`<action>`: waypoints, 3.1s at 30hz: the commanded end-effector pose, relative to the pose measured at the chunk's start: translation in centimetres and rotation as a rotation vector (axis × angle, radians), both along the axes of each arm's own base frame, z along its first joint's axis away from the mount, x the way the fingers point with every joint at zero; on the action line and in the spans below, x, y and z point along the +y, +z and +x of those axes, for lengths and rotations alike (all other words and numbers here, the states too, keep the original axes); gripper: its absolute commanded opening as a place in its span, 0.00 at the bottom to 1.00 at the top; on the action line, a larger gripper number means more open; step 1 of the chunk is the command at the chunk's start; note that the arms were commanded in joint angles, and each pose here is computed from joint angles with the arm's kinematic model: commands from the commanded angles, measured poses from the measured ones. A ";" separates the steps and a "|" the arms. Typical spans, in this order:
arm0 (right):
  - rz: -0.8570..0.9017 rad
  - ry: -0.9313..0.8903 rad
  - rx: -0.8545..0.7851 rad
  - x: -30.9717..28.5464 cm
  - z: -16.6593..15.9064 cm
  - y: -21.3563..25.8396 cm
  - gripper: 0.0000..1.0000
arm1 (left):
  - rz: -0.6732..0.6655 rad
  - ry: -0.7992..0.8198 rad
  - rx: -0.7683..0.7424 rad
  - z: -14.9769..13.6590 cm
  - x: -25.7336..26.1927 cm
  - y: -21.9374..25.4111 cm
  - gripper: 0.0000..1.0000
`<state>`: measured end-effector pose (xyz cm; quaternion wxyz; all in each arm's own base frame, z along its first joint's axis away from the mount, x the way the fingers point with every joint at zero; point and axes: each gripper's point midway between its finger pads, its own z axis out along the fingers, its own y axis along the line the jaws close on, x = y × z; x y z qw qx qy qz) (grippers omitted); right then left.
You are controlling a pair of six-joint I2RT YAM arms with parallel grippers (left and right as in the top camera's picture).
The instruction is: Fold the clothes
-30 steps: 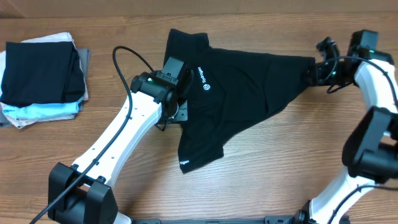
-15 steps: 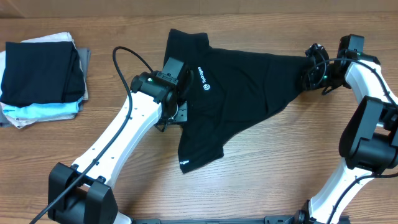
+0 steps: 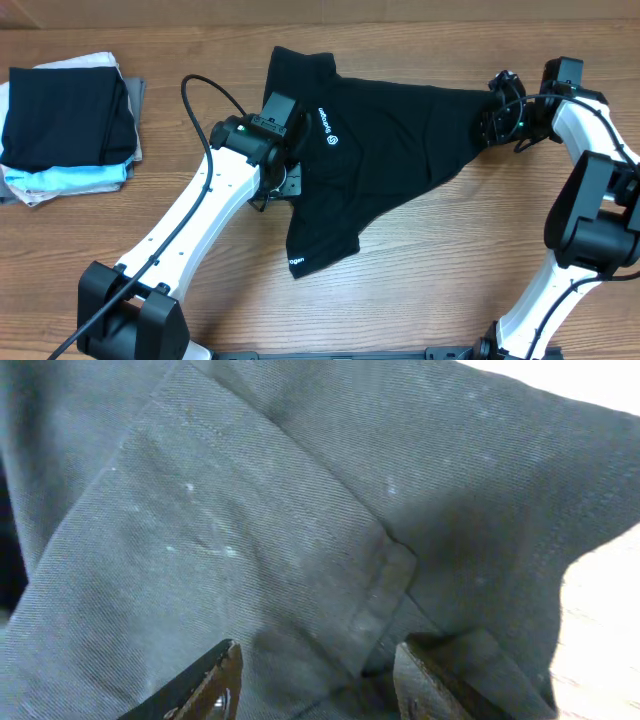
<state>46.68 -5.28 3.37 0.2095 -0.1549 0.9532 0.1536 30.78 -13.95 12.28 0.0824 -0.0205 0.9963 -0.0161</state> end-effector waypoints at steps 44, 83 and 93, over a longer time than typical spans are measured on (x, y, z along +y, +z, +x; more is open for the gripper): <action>0.028 0.009 0.067 0.7 -0.8 -2.7 0.61 | 0.003 -0.009 -0.014 0.5 0.1 0.1 0.43; -0.062 -0.699 0.716 -2.7 -11.1 0.0 0.04 | -0.146 -0.109 0.131 -3.6 -4.2 -1.5 0.40; -0.062 -0.755 0.785 -2.6 -13.1 -2.0 0.04 | -0.100 -0.233 0.289 -9.6 -4.8 -5.6 0.34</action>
